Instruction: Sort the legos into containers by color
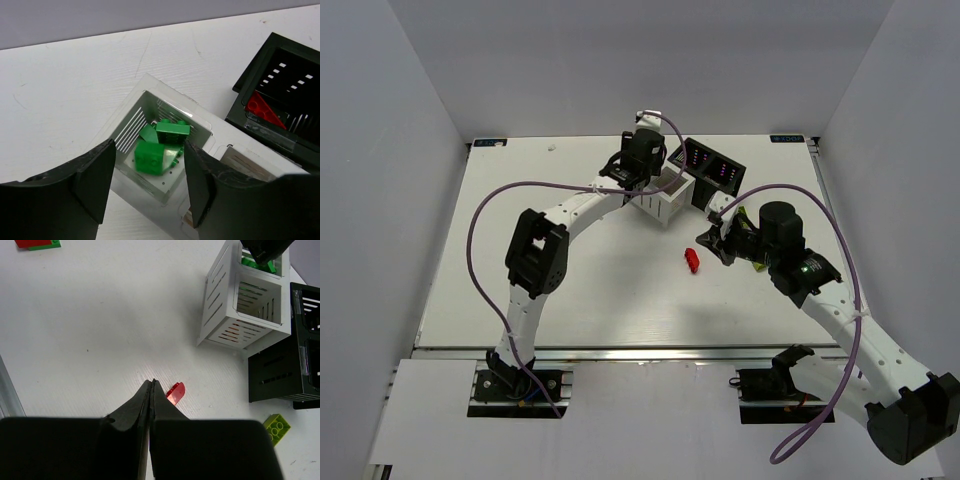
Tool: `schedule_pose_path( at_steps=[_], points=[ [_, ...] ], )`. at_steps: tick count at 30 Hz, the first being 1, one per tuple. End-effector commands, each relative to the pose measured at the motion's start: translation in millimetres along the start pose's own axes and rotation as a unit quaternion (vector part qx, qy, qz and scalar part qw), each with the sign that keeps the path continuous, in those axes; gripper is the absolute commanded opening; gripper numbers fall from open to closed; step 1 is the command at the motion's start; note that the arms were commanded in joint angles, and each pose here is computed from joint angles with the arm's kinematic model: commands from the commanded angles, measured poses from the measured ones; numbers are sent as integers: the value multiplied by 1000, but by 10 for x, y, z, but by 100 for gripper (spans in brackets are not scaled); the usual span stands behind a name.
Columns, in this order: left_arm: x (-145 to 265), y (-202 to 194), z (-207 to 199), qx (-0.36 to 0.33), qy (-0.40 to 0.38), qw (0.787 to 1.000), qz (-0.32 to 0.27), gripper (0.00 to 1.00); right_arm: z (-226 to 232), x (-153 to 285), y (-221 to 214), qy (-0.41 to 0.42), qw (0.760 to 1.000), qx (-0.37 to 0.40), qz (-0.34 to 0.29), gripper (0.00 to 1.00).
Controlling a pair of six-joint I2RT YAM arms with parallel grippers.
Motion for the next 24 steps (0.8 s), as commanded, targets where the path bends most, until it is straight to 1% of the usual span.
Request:
schedule_pose_path(
  at_steps=[1,4,7,8,9,10,11,13,14,15,16,17,18,19,20,21,22,23,24],
  points=[
    [70,255,93,16,12,999,-29,68,-16,-2,66,-7,1000,18,-20,0],
    [108,299,108,18,9,999,-33,72,-20,-4,63,-9,1000,18,-19,0],
    [227,425,148,25,-4,999,-43,72,-28,-5,65,-12,1000,18,-18,0],
    [279,468,165,25,-11,999,-45,72,-29,-4,64,-15,1000,16,-17,3],
    [341,507,184,25,-19,999,-44,72,-31,-4,67,-16,1000,13,-18,8],
    [500,609,230,25,-43,998,-45,71,-38,-7,82,-15,1000,8,-23,15],
    [586,596,251,21,-57,997,-38,67,-39,-5,88,-14,1000,3,-23,33],
    [815,598,309,21,-93,995,-33,62,-58,-5,89,-18,1000,-10,-22,47],
    [1056,516,407,31,-104,994,-31,62,-71,-9,82,-25,999,-14,-19,61],
    [1189,457,451,37,-116,992,-33,62,-86,-11,78,-29,999,-16,-16,67],
    [1316,439,487,51,-131,989,-53,62,-121,-10,82,-38,999,-18,-12,70],
    [1657,537,608,74,-160,980,-90,65,-145,-4,67,-46,999,-21,-4,73],
    [1703,186,604,70,-172,981,-62,69,-160,1,67,-49,999,-22,-1,78],
    [1814,159,639,83,-183,976,-80,80,-199,8,55,-55,998,-20,3,80],
    [1921,95,661,92,-198,972,-83,85,-209,16,48,-60,998,-21,9,89],
    [2075,-28,735,95,-202,971,-88,88,-218,15,29,-63,998,-22,16,89],
    [2138,-63,762,99,-204,969,-99,96,-238,13,11,-69,997,-17,24,90],
    [2184,-106,784,105,-204,968,-104,98,-262,19,-30,-86,996,-16,35,89],
    [2222,-142,810,107,-201,968,-109,98,-284,23,-55,-97,994,-13,41,89]
  ],
)
Point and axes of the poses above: each gripper's point midway between its finger pads, its own x axis back along the fingers, its own z axis along the line the jaws close on, y = z × x, the point moved 10 cm from there along x, back along the fingers, and after that the axes turned 8 degrees about -x, right-handed, at the moved point
